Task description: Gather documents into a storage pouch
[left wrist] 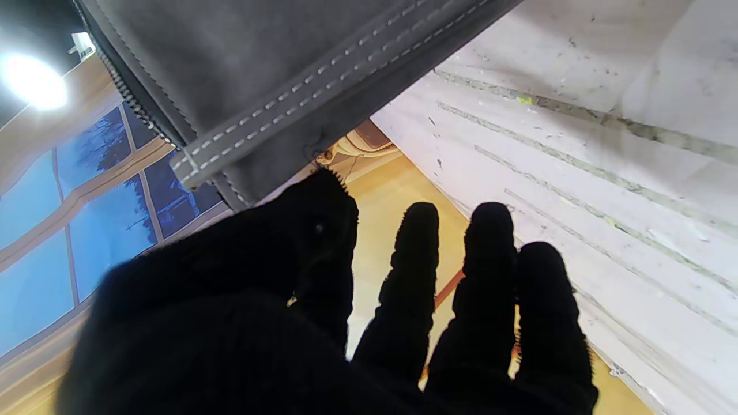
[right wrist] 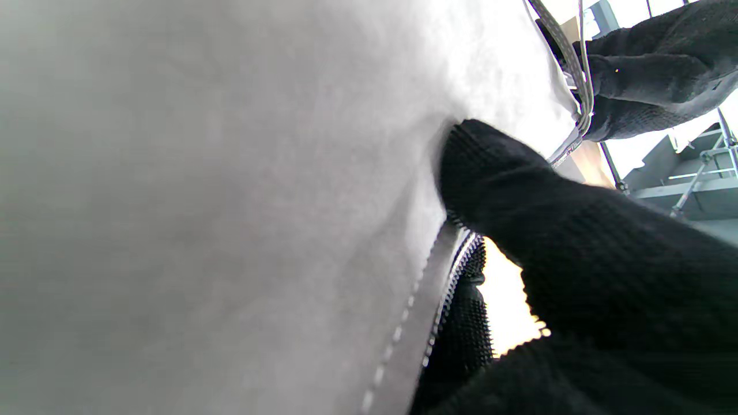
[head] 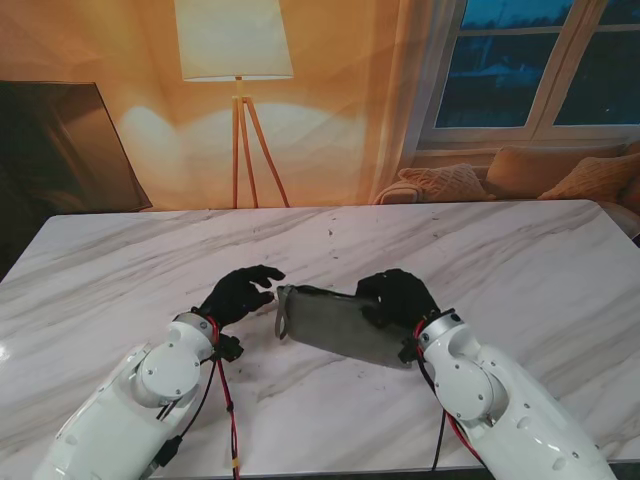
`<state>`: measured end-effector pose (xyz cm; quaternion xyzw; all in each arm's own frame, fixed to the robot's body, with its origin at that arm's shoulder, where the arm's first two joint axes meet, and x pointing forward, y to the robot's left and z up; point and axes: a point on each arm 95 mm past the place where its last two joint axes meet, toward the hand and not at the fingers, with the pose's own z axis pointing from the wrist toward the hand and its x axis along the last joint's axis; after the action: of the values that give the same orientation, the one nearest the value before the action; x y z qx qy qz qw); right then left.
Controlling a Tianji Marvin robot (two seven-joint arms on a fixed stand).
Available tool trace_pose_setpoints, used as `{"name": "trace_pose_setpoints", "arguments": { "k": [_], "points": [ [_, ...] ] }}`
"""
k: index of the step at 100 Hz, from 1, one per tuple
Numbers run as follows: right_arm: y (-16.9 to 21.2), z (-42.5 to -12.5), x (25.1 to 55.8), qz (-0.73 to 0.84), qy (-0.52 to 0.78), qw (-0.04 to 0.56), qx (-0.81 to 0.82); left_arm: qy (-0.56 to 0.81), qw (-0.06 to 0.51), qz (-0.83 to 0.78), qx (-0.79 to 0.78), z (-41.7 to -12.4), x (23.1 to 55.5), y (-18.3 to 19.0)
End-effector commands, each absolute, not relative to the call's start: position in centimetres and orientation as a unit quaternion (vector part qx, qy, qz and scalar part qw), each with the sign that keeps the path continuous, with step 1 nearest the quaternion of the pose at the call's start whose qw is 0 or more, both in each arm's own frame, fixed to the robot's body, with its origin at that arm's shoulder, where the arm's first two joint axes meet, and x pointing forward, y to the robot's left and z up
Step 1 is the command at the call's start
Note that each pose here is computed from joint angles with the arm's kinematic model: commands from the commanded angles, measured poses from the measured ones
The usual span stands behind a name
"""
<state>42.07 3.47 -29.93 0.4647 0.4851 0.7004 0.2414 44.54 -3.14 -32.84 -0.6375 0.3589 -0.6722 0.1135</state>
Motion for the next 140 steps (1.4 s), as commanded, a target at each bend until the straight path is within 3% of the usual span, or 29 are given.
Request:
{"name": "trace_pose_setpoints", "arguments": {
  "k": [1, 62, 95, 140],
  "points": [
    [3.5, -29.9, 42.0, 0.698, 0.488, 0.239, 0.466, 0.364, 0.113, -0.667, -0.640, -33.1, 44.5, -3.2],
    [3.7, -29.8, 41.9, 0.698, 0.491, 0.227, 0.469, 0.371, 0.070, -0.662, -0.647, -33.3, 45.1, -4.4],
    [3.6, -29.5, 42.3, 0.694, 0.487, 0.231, 0.477, 0.395, 0.087, -0.650, -0.643, -32.8, 44.7, -3.4],
    [3.9, -29.5, 42.2, 0.694, 0.493, 0.226, 0.473, 0.397, 0.060, -0.653, -0.643, -32.8, 44.5, -3.5]
  ]
}}
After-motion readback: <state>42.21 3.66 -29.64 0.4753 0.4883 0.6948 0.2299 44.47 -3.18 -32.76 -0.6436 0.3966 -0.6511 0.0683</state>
